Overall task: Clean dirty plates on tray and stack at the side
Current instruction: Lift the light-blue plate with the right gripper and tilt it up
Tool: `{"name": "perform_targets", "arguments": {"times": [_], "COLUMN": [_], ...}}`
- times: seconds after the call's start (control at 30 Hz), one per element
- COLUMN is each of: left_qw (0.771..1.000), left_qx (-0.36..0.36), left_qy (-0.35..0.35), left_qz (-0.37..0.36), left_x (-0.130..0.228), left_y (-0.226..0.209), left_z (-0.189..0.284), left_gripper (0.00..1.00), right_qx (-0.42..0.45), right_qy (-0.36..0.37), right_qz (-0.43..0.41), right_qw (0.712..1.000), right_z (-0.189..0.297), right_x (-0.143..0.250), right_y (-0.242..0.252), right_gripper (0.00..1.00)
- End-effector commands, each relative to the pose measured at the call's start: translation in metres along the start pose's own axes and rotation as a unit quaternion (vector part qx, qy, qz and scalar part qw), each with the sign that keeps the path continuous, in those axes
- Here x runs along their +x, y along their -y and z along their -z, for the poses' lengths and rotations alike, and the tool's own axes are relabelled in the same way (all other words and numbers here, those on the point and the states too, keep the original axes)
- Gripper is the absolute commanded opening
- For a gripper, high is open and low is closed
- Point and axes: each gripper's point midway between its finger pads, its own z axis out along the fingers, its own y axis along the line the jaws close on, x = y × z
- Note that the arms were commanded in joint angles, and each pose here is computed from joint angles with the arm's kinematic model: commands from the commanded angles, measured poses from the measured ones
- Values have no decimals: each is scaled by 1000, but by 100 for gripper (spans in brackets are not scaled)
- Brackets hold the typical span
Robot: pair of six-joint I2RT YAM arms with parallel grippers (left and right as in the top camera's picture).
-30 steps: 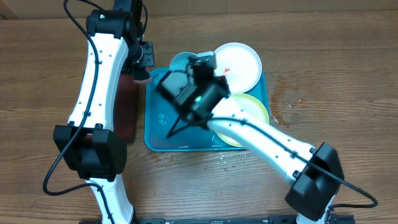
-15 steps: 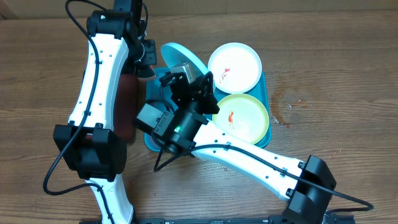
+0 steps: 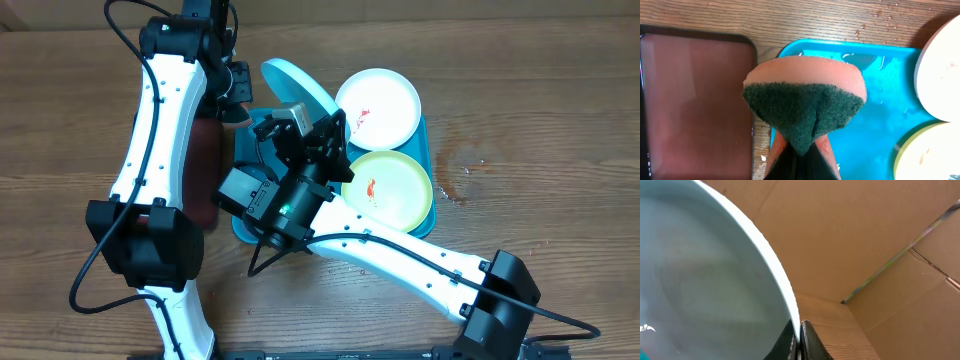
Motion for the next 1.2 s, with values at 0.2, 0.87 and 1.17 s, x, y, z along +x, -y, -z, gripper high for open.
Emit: {"name": "perform_targets", "arguments": {"times": [0.2, 0.87, 1.17], "left_qw": [1000, 999, 998], "left_qx": [4, -15, 3], "left_qy": [-4, -13, -18], "left_qz": [6, 43, 52], "left_x": [5, 10, 12], "left_y": [1, -5, 1], "left_z": [6, 6, 6], "left_gripper": [4, 4, 4], "right_qx": [12, -136, -261], "right_qy": [8, -217, -363], "right_qz": [-43, -101, -109], "right_qw": [999, 961, 888], "right_z": [-1, -48, -50], "right_x": [-16, 56, 98], "right_y": [20, -27, -57], "right_gripper": [4, 4, 4]}}
